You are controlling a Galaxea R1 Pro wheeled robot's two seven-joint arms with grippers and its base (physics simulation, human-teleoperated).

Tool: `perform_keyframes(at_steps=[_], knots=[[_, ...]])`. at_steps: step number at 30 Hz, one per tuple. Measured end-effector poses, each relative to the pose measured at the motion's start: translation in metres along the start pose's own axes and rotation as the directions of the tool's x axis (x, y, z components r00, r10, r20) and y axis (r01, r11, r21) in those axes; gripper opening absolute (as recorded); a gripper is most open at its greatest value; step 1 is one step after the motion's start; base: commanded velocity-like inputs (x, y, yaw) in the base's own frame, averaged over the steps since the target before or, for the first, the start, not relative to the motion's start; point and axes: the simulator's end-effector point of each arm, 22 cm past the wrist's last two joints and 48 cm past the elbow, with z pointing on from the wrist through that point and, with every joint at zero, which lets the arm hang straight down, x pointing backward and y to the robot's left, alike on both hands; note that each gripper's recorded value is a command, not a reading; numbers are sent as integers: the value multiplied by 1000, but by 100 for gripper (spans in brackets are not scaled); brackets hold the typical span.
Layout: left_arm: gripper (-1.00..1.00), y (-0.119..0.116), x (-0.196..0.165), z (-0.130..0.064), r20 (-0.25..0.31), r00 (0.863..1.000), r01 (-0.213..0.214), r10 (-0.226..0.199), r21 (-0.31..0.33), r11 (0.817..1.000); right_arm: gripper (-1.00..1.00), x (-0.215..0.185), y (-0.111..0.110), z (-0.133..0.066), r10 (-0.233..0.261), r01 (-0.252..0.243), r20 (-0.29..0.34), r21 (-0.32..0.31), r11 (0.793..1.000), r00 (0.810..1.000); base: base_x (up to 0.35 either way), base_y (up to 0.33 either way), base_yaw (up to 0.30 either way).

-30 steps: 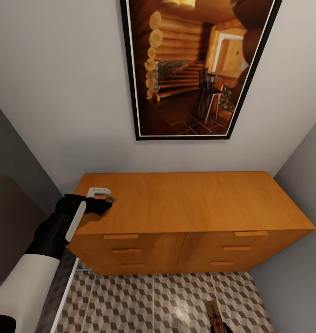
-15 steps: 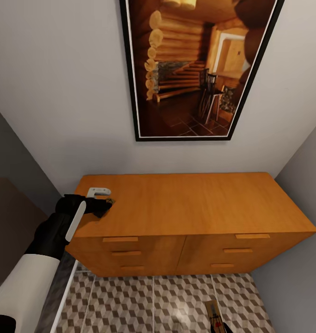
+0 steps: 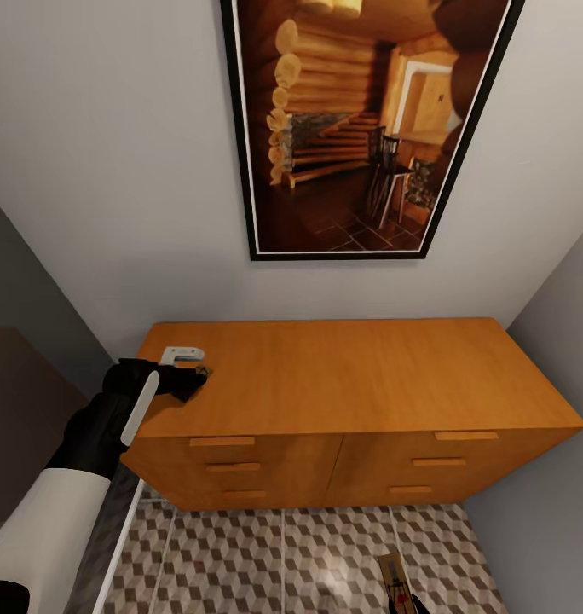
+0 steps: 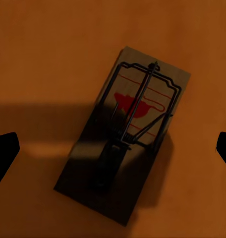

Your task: Take the four mousetraps from the cabinet in the bathroom and place them on the bathroom floor. Make sure all four end up on the same floor surface, and ensure that at least two of them are either under or directly next to the same bathroom sink.

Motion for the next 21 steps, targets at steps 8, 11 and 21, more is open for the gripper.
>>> perform_keyframes(at_steps=[8,11,21], knots=[[100,1,3,2,-8,1000,1,-1,-2,1000,-100,0,0,0,0,0,0,0,1000,1000,25,0,0],[100,1,3,2,-8,1000,1,-1,-2,1000,-100,0,0,0,0,0,0,0,1000,1000,90,0,0],[100,1,4,3,-12,1000,1,-2,-2,1000,-100,0,0,0,0,0,0,0,1000,1000,16,0,0]])
